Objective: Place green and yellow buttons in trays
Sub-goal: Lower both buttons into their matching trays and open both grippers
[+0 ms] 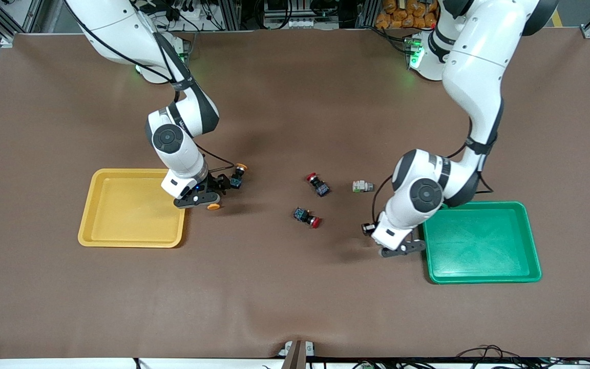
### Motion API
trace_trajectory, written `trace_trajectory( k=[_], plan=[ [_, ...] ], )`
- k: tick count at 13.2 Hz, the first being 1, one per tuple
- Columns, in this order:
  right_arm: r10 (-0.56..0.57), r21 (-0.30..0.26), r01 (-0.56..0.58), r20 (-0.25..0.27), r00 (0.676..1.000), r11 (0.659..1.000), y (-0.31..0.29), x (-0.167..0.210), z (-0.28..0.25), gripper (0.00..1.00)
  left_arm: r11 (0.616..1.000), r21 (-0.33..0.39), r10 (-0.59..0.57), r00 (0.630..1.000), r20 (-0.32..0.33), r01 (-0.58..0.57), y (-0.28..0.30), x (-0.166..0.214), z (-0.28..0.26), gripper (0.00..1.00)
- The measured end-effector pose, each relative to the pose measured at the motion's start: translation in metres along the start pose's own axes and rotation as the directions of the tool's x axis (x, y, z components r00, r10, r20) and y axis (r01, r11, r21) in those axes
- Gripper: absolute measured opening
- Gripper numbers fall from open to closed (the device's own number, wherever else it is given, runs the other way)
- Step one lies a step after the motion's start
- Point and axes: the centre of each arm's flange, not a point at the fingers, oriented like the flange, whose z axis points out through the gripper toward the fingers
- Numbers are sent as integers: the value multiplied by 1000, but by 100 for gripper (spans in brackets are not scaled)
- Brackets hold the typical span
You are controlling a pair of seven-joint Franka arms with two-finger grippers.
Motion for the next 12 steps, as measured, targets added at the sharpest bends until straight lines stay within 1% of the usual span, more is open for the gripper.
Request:
trace_trajectory(
  k=[2,4,7,8,10,11,12],
  plan=[
    [1,-2,-1,-4,1000,1000,3,0,10,100,999,8,-33,999,-1,33,-19,15,-15,41],
    [0,-3,0,-1,1000,1000,3,0,18,100,998,37,-50,998,25,49,-42,30,-26,41],
    [-2,-1,2,-7,1000,1000,2,2,24,100,997,74,9,997,75,-14,-77,48,-37,41],
    [-3,-1,3,-7,1000,1000,1,2,25,93,996,79,30,996,86,-37,-87,52,-38,41],
    [-5,0,5,-8,1000,1000,0,2,25,76,991,96,78,990,117,-90,-111,59,-37,41],
    [-5,1,5,-12,1000,1000,-1,3,23,60,988,102,100,986,133,-114,-124,63,-37,41],
    [-4,2,4,-15,1000,1000,0,5,22,51,985,105,120,982,145,-136,-138,67,-38,41]
  ],
)
